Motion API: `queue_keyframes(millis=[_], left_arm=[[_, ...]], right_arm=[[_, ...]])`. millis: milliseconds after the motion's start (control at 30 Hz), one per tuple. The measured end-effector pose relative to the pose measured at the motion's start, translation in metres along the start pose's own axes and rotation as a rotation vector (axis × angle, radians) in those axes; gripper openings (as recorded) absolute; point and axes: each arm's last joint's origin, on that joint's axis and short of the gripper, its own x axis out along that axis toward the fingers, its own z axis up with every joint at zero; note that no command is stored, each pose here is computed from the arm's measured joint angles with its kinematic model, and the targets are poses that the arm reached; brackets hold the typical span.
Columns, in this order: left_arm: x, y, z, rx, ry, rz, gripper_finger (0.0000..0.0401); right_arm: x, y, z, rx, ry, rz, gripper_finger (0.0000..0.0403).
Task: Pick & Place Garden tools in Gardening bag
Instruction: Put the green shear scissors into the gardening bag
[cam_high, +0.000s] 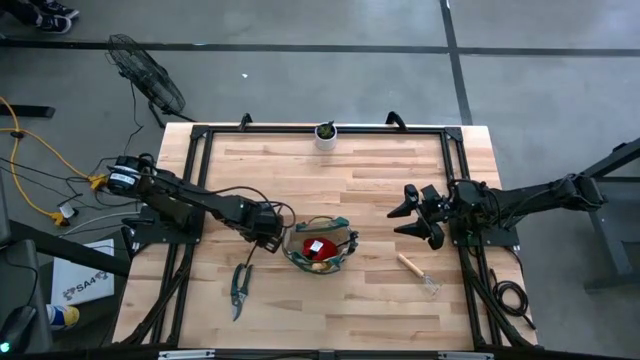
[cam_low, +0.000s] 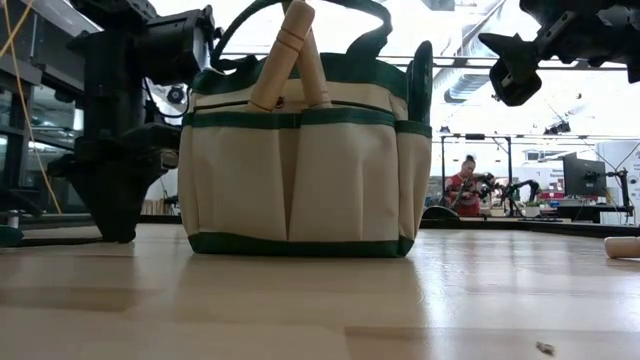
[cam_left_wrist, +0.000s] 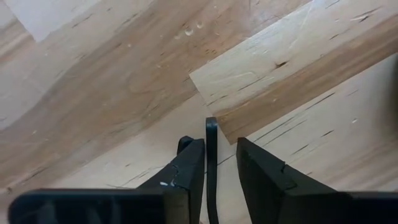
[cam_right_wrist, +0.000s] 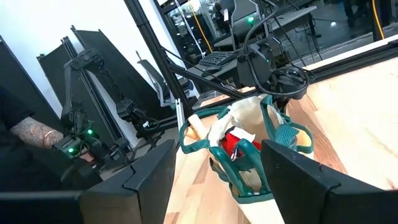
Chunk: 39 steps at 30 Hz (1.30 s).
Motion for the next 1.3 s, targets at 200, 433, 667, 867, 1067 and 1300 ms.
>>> queue_keyframes(millis=[200, 433, 667, 867, 1067, 1300], left_arm=[[0.0, 0.0, 0.0, 0.0, -0.006, 0.002, 0.0036], [0.0, 0.0, 0.0, 0.021, -0.013, 0.002, 0.0006], [-0.003, 0.001, 0.0, 0.051, -0.028, -0.003, 0.0002], [-0.019, 0.004, 0.0, 0.071, -0.074, -0.008, 0.0001], [-0.033, 0.008, -0.001, 0.097, -0.083, -0.024, 0.0001], [-0.057, 0.012, -0.003, 0.119, -0.138, -0.132, 0.0001]], right_arm=[[0.0, 0.0, 0.0, 0.0, 0.0, 0.0, 0.0227], [0.0, 0.0, 0.0, 0.0, 0.0, 0.001, 0.0227], [0.0, 0.0, 0.0, 0.0, 0.0, 0.001, 0.0227], [0.0, 0.0, 0.0, 0.0, 0.001, 0.001, 0.0227], [0.0, 0.0, 0.0, 0.0, 0.0, 0.0, 0.0227], [0.0, 0.0, 0.0, 0.0, 0.0, -0.001, 0.0227]])
